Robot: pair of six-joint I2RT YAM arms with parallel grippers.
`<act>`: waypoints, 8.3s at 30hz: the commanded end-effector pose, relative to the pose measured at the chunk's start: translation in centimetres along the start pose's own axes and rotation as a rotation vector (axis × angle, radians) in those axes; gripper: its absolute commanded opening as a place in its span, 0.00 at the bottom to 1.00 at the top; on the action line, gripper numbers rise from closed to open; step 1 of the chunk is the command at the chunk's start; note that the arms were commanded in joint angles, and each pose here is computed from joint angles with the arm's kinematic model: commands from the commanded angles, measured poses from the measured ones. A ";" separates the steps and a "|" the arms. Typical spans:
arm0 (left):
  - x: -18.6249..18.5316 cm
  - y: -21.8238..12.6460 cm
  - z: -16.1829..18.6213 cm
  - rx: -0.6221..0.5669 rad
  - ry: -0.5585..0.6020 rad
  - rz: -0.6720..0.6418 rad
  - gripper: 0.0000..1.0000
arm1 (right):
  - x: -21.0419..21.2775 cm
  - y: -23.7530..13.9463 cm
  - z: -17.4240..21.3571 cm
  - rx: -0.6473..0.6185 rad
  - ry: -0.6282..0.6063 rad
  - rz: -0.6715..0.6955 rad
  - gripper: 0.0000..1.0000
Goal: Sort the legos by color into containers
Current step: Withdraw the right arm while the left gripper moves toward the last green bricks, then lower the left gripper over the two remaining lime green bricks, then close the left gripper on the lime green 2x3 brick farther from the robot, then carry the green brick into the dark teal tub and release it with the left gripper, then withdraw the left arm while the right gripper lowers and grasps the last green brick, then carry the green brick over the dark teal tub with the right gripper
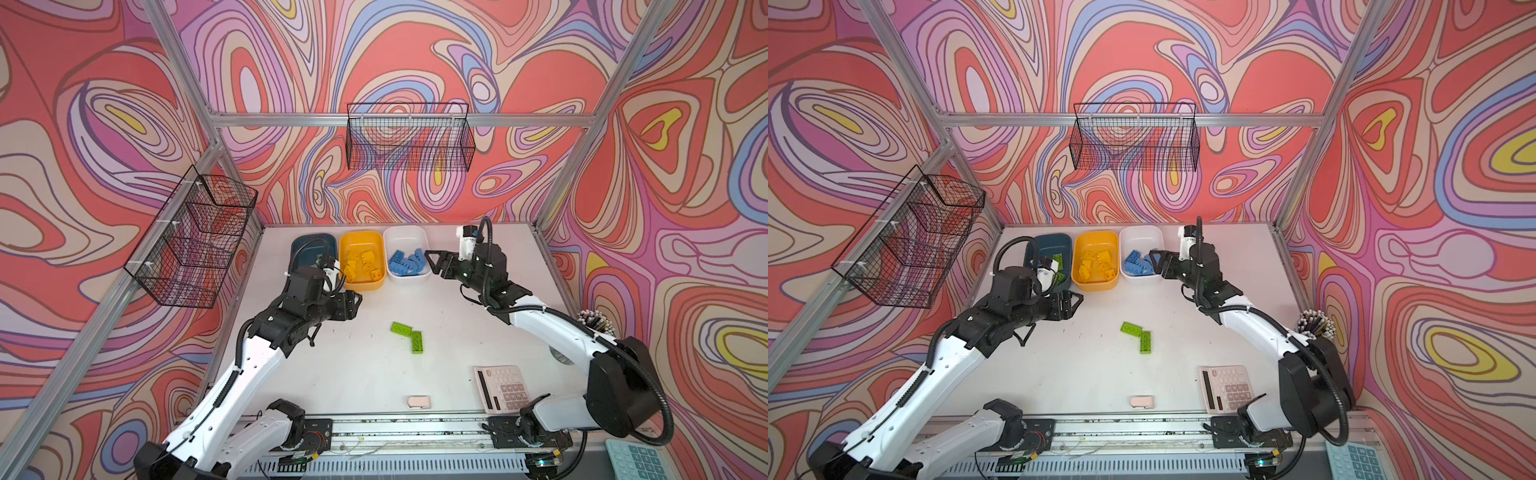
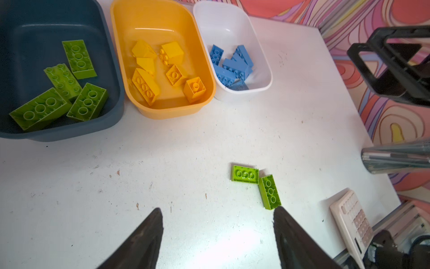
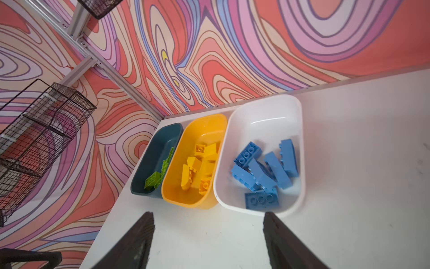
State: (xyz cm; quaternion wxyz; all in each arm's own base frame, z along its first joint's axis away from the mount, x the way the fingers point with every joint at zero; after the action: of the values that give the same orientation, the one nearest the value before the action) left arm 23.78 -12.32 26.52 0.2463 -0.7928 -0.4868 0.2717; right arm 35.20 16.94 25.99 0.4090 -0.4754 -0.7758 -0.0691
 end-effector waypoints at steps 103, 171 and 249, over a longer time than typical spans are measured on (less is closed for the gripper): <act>-7.5 22.5 8.3 0.618 0.296 -0.107 0.35 | -10.1 -5.1 4.9 -0.028 0.183 0.147 0.79; 22.5 18.4 -8.2 0.358 -0.265 -0.437 0.38 | -11.2 -1.4 9.4 0.183 0.292 0.070 0.79; 5.6 -9.6 -1.3 -0.322 -0.192 -0.243 0.71 | -2.5 1.4 24.7 0.558 -0.271 0.682 0.17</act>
State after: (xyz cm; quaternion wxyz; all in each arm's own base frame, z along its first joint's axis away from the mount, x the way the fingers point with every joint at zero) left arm 20.96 -3.64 32.57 0.0916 -0.7318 -0.6333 0.2348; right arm 22.77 27.96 7.85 0.4227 -0.5787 -0.6125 0.3336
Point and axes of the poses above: each gripper's point midway between its finger pads, its own y axis out along the fingers, its own x axis along the line the jaws close on, z = x × y, the point moved 6 cm from there along -y, back along the fingers, and after that the axes turned 11 degrees about y, right-handed, at the moved point
